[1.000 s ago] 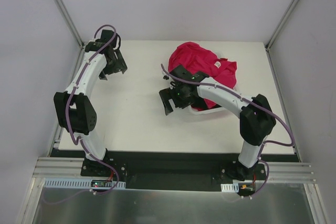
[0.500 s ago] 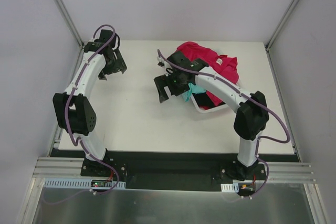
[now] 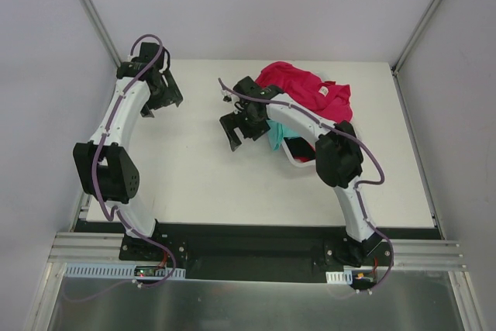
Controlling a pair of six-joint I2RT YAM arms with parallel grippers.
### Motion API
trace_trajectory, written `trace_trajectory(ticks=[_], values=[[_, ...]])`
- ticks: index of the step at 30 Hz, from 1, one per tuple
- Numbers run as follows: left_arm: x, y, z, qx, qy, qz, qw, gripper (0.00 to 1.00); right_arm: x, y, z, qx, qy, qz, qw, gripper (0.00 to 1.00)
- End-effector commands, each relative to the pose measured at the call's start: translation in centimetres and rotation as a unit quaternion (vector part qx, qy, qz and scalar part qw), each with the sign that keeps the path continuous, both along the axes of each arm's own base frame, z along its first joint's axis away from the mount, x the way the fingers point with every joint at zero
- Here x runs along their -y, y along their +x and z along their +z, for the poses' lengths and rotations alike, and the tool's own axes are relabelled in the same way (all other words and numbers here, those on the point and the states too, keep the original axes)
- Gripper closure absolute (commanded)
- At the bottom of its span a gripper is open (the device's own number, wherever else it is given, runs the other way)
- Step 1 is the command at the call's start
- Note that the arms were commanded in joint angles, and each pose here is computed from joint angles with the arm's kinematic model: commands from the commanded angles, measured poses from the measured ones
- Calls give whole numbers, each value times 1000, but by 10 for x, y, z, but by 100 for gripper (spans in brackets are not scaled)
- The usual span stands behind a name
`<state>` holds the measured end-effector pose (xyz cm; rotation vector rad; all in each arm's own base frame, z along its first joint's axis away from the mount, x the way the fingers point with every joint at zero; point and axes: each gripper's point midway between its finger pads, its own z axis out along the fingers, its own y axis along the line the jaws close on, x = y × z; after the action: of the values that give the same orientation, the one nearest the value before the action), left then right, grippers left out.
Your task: Fold and stack the t-shirts
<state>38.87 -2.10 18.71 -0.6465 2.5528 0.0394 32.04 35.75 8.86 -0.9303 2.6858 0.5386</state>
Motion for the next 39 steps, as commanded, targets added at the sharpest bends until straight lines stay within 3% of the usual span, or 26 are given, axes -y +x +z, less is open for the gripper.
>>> trace_trajectory(ticks=[1, 11, 21, 25, 39], values=[[1, -12, 8, 3, -6, -7, 1000, 21, 4, 37, 18, 61, -7, 4, 998, 2], [2, -23, 8, 0, -9, -13, 1000, 21, 66, 113, 9, 110, -59, -77, 989, 3], [4, -30, 19, 16, -18, -15, 1000, 21, 148, 138, -30, 93, -148, -147, 974, 3], [5, -33, 26, 26, -22, -17, 999, 21, 168, 141, -35, 67, -127, -174, 974, 2], [11, -51, 23, 21, -22, -30, 999, 20, 228, 195, -2, 105, -86, -235, 962, 3]])
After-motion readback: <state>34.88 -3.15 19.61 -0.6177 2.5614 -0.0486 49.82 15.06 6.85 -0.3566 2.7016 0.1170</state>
